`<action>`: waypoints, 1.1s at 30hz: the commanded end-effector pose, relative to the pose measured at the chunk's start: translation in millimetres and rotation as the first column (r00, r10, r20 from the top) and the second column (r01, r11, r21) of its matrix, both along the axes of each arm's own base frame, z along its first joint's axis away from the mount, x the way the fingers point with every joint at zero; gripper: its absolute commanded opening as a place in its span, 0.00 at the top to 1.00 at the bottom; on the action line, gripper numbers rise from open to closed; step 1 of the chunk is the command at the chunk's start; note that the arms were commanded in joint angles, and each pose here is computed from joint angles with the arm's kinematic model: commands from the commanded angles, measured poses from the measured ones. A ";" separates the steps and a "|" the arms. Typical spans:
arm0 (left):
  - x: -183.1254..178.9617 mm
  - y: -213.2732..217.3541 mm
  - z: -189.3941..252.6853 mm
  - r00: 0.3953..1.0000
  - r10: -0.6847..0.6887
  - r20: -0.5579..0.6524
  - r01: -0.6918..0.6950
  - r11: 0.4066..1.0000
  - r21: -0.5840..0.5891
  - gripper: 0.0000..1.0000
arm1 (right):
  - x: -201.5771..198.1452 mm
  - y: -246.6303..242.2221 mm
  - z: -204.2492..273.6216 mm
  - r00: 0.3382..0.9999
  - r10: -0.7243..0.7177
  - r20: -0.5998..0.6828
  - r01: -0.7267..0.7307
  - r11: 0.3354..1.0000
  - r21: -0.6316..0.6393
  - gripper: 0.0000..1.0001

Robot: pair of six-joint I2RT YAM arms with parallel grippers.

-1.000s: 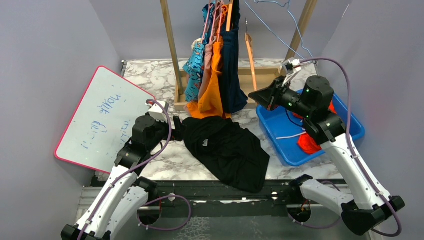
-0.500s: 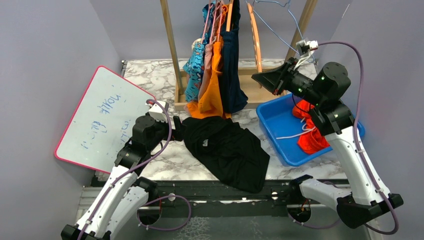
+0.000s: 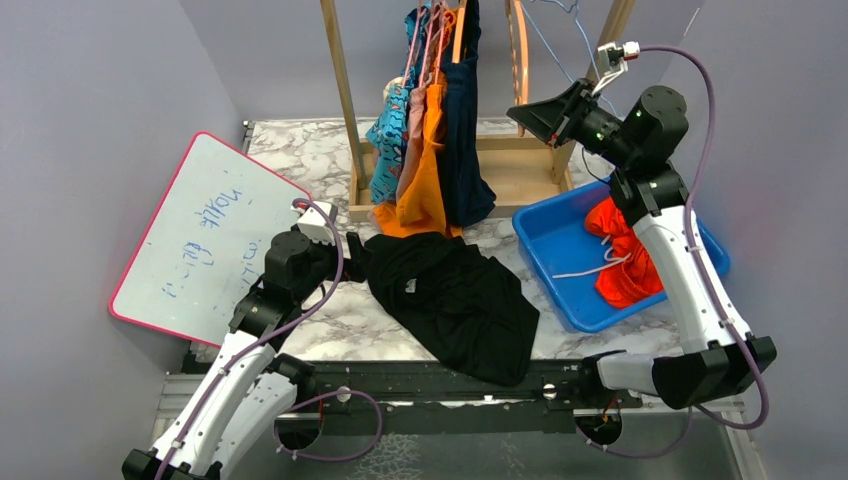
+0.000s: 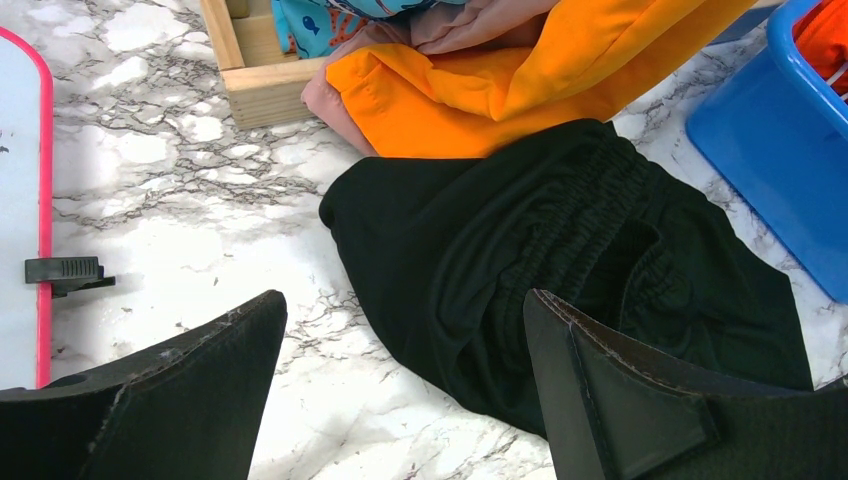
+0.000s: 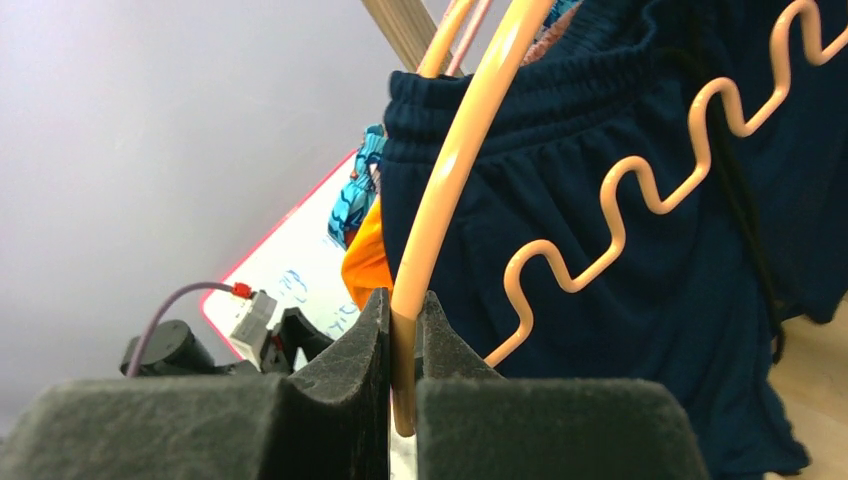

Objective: Remove the shorts from the hanger
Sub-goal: Place the hanger on the clothes rod.

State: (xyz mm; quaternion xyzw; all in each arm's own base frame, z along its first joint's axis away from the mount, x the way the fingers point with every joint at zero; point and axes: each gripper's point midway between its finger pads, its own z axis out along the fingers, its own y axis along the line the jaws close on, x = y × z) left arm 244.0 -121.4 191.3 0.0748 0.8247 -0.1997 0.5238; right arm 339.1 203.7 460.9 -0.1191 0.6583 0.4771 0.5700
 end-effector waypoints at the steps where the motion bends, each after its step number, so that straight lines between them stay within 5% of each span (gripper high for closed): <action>1: 3.1 0.2 15.7 0.999 0.004 0.047 -0.003 1.000 -0.010 0.09 | -1.0 -1.9 18.2 0.996 0.081 0.022 -0.082 0.995 0.059 0.99; 11: 3.7 -0.7 13.6 0.999 0.001 0.038 0.000 1.000 -0.007 0.09 | 7.6 -15.7 -12.2 0.996 0.075 -0.051 -0.073 0.996 0.049 0.94; 23: 3.5 -2.6 12.6 0.999 -0.009 0.033 0.009 1.000 -0.009 0.09 | -15.0 -32.2 -24.9 0.999 -0.024 -0.028 0.021 0.997 -0.076 0.35; 33: 2.9 -1.0 14.7 0.999 -0.003 0.041 0.004 1.000 -0.011 0.09 | -63.9 -46.4 -34.5 0.996 -0.086 -0.009 0.084 0.991 -0.105 0.25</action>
